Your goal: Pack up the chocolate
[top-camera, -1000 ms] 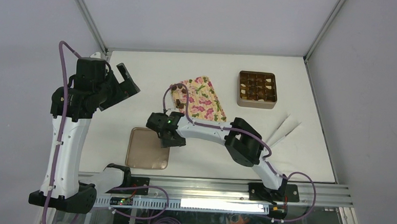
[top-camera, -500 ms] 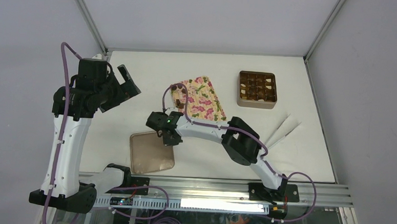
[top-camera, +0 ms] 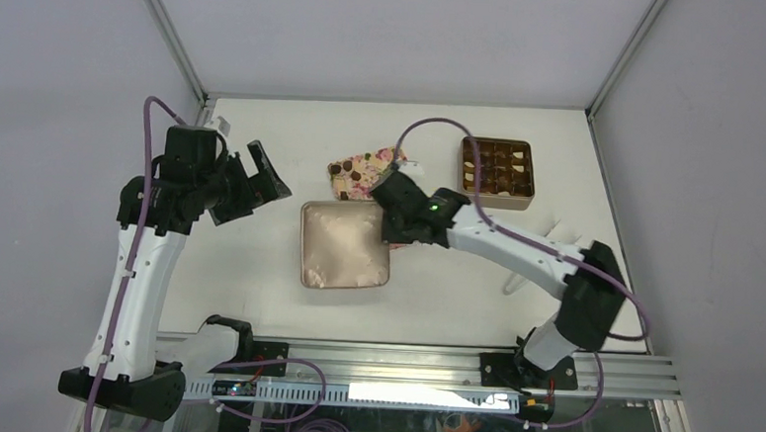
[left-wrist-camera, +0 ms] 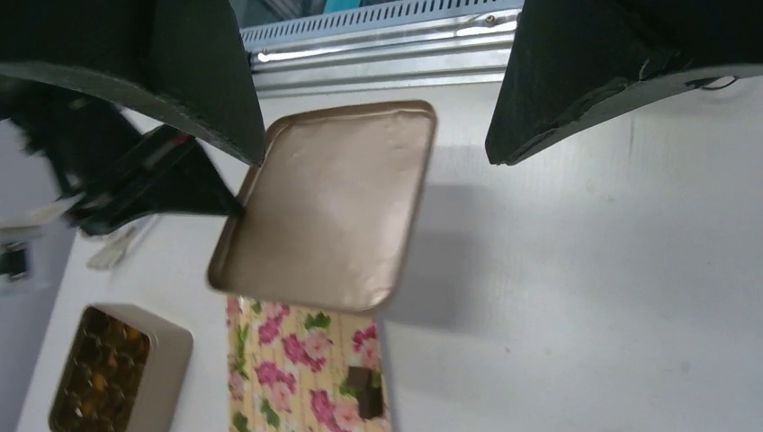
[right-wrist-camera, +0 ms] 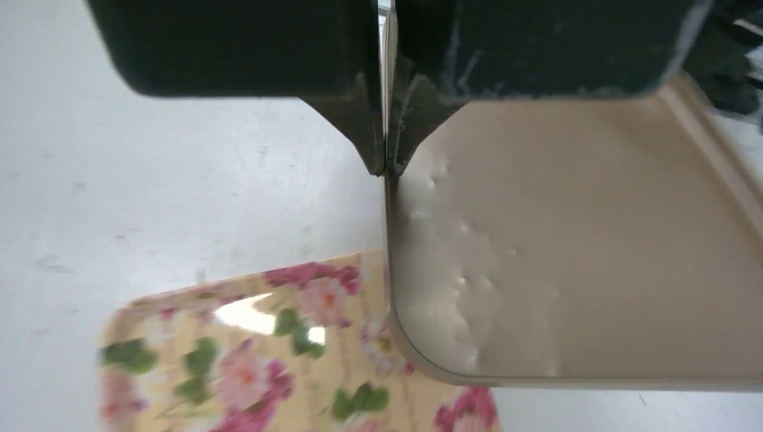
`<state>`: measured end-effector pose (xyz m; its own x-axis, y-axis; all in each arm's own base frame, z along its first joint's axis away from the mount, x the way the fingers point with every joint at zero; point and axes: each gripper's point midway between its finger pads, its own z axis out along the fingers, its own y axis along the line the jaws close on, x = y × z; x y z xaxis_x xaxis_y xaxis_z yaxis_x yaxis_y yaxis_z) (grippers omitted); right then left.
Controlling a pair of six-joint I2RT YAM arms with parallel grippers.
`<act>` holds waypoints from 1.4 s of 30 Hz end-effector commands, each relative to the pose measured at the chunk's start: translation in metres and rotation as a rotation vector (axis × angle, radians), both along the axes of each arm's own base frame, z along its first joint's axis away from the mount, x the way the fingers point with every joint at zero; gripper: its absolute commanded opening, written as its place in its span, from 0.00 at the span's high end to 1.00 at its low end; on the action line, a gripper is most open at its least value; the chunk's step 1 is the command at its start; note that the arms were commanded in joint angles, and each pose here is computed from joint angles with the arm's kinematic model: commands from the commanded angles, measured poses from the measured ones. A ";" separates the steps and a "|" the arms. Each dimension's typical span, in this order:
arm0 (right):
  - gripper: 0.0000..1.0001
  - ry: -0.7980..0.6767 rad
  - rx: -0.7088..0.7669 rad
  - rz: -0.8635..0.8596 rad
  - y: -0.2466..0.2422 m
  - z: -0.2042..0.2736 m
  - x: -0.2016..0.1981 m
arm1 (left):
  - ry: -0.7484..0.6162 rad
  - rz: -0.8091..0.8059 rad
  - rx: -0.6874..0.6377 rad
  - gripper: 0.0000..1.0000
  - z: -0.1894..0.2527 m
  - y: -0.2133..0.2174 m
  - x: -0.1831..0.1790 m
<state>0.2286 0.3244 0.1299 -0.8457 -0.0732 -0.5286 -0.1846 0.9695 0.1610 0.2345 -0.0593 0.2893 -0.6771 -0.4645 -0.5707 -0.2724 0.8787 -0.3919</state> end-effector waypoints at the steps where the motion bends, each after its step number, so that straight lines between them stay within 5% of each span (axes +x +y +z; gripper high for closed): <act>1: 1.00 -0.131 0.143 -0.054 -0.038 0.055 0.020 | -0.115 -0.275 -0.168 0.01 0.011 -0.048 -0.001; 14: 1.00 -0.167 0.337 -0.106 -0.075 0.104 0.018 | 0.049 -0.582 -0.558 0.01 -0.027 -0.117 -0.009; 23: 1.00 -0.124 0.419 -0.081 -0.060 0.112 0.013 | 0.047 -0.677 -0.604 0.04 -0.024 -0.143 -0.013; 26: 1.00 -0.100 0.437 -0.071 -0.054 0.111 0.011 | 0.054 -0.677 -0.595 0.17 -0.030 -0.151 -0.013; 36: 1.00 -0.075 0.458 -0.037 -0.046 0.114 0.009 | 0.011 -0.654 -0.582 0.89 -0.020 -0.151 -0.003; 38: 0.83 -0.076 0.455 -0.026 -0.048 0.116 0.006 | 0.010 -0.642 -0.577 1.00 -0.020 -0.151 -0.001; 40: 0.54 -0.087 0.440 -0.029 -0.053 0.117 0.006 | 0.012 -0.611 -0.564 1.00 -0.020 -0.148 0.003; 42: 0.41 -0.114 0.404 -0.037 -0.064 0.121 0.006 | 0.021 -0.560 -0.540 1.00 -0.022 -0.144 0.009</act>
